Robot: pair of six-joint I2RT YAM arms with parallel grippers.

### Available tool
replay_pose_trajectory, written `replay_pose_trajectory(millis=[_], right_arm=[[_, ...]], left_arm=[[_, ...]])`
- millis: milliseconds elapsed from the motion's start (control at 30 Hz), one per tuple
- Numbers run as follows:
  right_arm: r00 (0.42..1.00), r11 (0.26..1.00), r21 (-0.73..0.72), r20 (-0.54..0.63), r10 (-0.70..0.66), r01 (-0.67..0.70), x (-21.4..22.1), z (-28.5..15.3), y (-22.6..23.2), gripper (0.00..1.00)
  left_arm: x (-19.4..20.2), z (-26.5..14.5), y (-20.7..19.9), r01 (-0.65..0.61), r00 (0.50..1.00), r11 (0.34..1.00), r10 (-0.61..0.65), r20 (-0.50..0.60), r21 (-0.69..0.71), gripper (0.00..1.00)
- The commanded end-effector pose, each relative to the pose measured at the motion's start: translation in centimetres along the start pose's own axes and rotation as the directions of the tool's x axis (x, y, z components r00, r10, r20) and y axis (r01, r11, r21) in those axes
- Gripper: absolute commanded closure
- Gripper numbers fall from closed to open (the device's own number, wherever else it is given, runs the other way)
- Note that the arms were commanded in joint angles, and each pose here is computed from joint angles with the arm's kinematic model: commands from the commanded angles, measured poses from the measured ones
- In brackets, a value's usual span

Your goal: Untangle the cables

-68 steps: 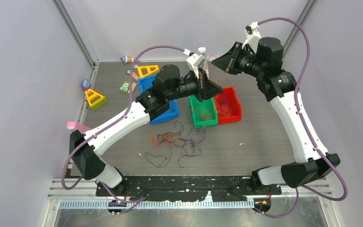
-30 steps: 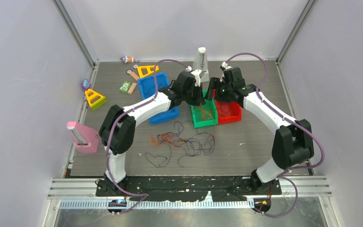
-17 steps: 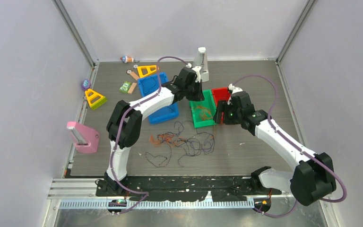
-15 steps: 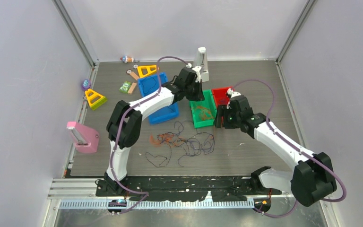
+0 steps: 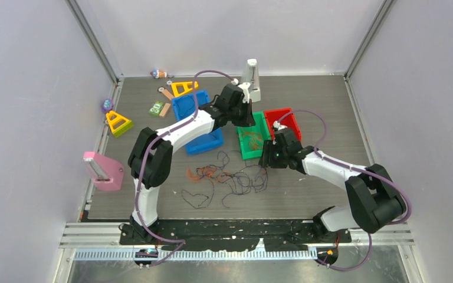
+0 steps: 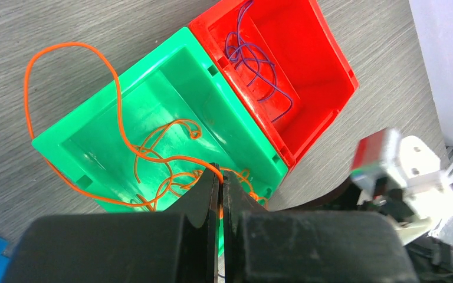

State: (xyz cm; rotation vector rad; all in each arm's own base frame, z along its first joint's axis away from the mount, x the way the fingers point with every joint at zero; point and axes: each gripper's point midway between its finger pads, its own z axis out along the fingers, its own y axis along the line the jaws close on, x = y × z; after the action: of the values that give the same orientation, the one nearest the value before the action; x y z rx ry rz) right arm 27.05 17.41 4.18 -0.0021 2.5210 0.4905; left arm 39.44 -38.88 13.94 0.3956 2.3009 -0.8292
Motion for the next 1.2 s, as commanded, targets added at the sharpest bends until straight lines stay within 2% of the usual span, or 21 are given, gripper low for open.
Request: replay_pose_trajectory(millis=[0,200,300,433,600,700,767,933,1033,1167], right_arm=[[1.0,1.0,-0.015,-0.011,0.006,-0.007,1.3,0.9,1.1,0.49],[0.994,0.997,-0.047,-0.098,0.054,-0.059,7.4,-1.1,1.0,0.62],[0.988,0.997,-0.048,-0.144,0.052,-0.059,9.9,-2.8,1.1,0.63],[0.99,0.998,-0.032,-0.126,0.056,-0.06,10.3,-4.8,0.6,0.62],[1.0,0.999,0.034,0.0,0.008,-0.008,6.6,-5.7,0.2,0.69],[0.998,0.995,0.08,0.029,-0.053,0.05,4.3,-6.2,0.4,0.54],[0.994,0.992,0.101,0.08,-0.079,0.07,2.3,-6.4,0.4,0.5],[0.977,0.996,0.047,0.197,-0.079,0.071,-2.9,-6.3,1.6,0.45],[0.961,0.992,0.063,0.248,-0.118,0.105,-5.8,-6.1,2.4,0.44],[0.941,0.985,0.099,0.298,-0.163,0.139,-8.9,-6.5,3.1,0.44]], left_arm=[[-2.5,-1.4,-1.5,-0.024,0.997,0.999,0.021,0.07,0.04,1.0],[-3.3,0.0,-1.7,-0.011,0.998,0.999,0.009,0.055,0.039,1.0],[-3.5,0.3,-1.4,-0.014,0.998,1.0,0.012,0.061,0.026,1.0],[-3.5,0.3,-1.2,-0.017,0.998,1.0,0.015,0.057,0.022,1.0],[-3.1,0.0,-1.3,-0.014,0.999,0.999,0.012,0.048,0.035,1.0],[-2.5,-0.4,-1.5,-0.011,0.999,0.999,0.01,0.032,0.051,1.0],[-2.1,-0.7,-1.7,-0.012,1.0,0.998,0.011,0.027,0.057,1.0],[-1.5,-0.9,-1.7,-0.01,1.0,0.998,0.009,0.016,0.062,1.0],[-1.2,-1.1,-2.1,-0.009,1.0,0.997,0.01,-0.002,0.078,1.0],[0.3,-0.7,-0.6,-0.048,0.991,0.998,0.042,-0.127,-0.048,1.0]])
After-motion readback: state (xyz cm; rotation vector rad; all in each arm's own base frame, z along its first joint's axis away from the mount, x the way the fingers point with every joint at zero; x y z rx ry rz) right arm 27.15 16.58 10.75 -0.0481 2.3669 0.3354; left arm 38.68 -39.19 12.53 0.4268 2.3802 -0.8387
